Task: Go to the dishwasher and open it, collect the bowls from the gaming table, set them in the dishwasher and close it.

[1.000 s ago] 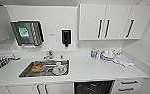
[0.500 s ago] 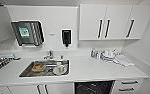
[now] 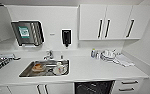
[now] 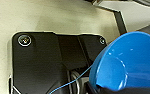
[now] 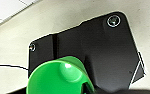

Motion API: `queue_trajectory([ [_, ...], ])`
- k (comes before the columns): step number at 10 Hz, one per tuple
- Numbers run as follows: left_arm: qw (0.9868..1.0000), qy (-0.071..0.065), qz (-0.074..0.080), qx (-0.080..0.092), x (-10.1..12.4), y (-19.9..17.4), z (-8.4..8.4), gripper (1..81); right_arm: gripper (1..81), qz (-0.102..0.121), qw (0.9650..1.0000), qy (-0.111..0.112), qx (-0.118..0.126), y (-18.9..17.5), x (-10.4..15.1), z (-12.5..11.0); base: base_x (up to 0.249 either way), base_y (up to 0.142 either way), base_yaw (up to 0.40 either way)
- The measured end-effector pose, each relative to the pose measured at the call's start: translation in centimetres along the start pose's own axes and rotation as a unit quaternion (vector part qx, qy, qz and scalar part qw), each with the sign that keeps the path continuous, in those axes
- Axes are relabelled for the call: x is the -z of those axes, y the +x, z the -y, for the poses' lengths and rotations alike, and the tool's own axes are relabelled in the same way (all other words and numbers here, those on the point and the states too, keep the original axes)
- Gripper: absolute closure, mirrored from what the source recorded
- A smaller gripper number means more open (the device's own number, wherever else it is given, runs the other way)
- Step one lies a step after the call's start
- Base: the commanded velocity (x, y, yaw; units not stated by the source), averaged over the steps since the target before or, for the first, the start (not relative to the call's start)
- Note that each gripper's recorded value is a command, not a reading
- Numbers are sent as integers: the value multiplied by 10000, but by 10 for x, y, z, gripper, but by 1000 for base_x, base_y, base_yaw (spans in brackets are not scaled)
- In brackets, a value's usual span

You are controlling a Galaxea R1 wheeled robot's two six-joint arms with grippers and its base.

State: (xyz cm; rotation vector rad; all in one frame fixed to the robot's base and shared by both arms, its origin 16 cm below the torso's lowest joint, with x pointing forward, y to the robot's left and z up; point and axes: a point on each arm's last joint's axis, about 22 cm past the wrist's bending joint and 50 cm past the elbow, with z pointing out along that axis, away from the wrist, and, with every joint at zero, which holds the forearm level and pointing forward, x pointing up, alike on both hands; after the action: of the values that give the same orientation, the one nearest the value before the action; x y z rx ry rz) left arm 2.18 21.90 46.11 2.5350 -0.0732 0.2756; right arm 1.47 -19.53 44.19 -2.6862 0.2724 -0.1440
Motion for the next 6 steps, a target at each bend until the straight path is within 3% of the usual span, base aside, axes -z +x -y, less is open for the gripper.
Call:
queue_trajectory([
  [3, 9996, -227, -41, 137, 12, 12, -4, 811, 811, -2, 10000, 35, -3, 2, 1, 1, 0, 0, 0],
  [4, 9991, -301, -71, 275, 17, 19, -5, 811, 811, -12, 10000, 48, -3, 3, 1, 2, 0, 0, 0],
  [6, 9985, -445, -55, 308, 23, 30, -13, 811, 811, -19, 10000, 61, 1, 5, 1, 3, 0, 0, 0],
])
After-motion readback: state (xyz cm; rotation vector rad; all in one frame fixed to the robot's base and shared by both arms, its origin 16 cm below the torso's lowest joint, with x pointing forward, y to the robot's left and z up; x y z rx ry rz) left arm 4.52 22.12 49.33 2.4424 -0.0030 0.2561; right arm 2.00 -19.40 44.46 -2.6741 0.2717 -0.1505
